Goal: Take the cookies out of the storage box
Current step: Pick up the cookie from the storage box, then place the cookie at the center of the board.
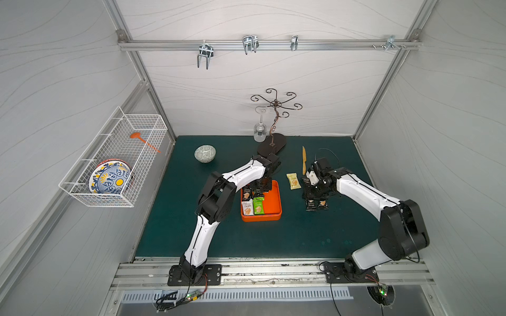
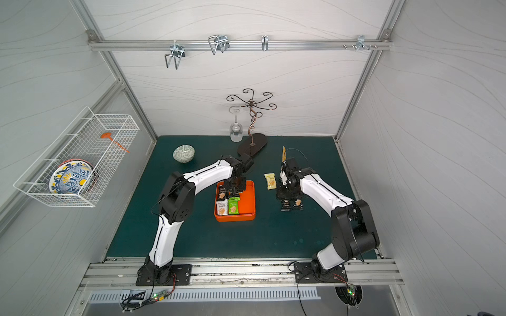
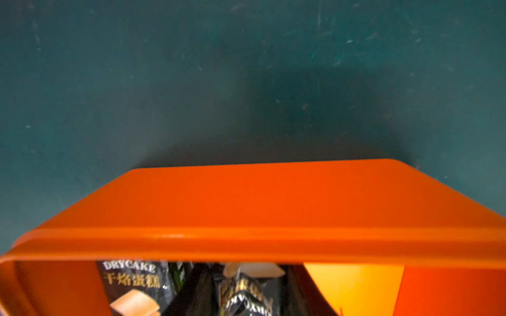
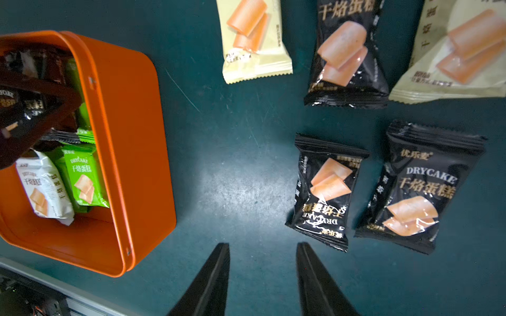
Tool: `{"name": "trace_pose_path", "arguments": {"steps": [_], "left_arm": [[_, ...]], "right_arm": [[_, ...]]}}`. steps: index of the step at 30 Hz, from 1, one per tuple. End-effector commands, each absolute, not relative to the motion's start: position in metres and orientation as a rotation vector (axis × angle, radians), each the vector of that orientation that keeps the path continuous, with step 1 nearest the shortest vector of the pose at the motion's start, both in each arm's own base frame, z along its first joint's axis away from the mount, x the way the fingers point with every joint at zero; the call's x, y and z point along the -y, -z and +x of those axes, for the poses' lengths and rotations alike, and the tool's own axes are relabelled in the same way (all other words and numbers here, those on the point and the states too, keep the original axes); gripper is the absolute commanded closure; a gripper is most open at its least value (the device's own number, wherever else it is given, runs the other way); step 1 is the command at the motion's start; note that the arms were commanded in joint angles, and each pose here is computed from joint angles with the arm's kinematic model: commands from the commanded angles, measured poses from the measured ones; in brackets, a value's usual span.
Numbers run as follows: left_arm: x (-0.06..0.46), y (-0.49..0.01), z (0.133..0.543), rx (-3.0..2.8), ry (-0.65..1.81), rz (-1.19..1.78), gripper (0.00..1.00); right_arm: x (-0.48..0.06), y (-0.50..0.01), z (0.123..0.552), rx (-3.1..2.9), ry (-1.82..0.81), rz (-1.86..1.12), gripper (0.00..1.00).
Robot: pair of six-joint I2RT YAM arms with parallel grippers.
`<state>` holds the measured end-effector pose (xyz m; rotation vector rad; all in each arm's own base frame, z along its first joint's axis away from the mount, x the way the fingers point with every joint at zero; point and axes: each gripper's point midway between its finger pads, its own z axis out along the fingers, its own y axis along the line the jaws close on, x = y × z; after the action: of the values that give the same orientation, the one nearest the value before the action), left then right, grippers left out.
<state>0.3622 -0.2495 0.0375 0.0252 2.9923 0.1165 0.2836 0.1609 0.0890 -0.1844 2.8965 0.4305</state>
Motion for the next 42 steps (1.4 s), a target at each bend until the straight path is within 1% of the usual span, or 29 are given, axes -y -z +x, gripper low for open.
{"name": "trace_pose_path", "arguments": {"steps": [1, 6, 12, 17, 21, 26, 33, 36, 42], "left_arm": [[0.249, -0.053, 0.363, -2.964, -0.121, 0.044, 0.64], [0.249, -0.074, 0.361, -2.940, -0.079, 0.037, 0.62], [0.245, -0.115, 0.361, -2.868, -0.029, 0.041, 0.60], [0.234, -0.149, 0.355, -2.802, -0.012, 0.045, 0.59], [0.222, -0.161, 0.350, -2.776, -0.024, 0.035, 0.58], [0.193, -0.158, 0.348, -2.788, -0.049, -0.037, 0.58], [0.136, -0.149, 0.349, -2.795, -0.097, -0.176, 0.57], [0.116, -0.138, 0.349, -2.805, -0.111, -0.217, 0.57], [0.088, -0.094, 0.356, -2.835, -0.129, -0.258, 0.55]], "right_arm": [[-0.162, -0.094, 0.284, -2.900, -0.449, -0.196, 0.56], [-0.165, -0.096, 0.288, -2.892, -0.463, -0.198, 0.56], [-0.170, -0.099, 0.293, -2.887, -0.487, -0.199, 0.56], [-0.173, -0.101, 0.297, -2.883, -0.498, -0.196, 0.56], [-0.174, -0.101, 0.299, -2.885, -0.504, -0.195, 0.56], [-0.175, -0.101, 0.300, -2.884, -0.506, -0.197, 0.56], [-0.176, -0.100, 0.300, -2.891, -0.505, -0.199, 0.56], [-0.177, -0.099, 0.301, -2.898, -0.507, -0.195, 0.56], [-0.178, -0.100, 0.303, -2.902, -0.505, -0.205, 0.56]]}}
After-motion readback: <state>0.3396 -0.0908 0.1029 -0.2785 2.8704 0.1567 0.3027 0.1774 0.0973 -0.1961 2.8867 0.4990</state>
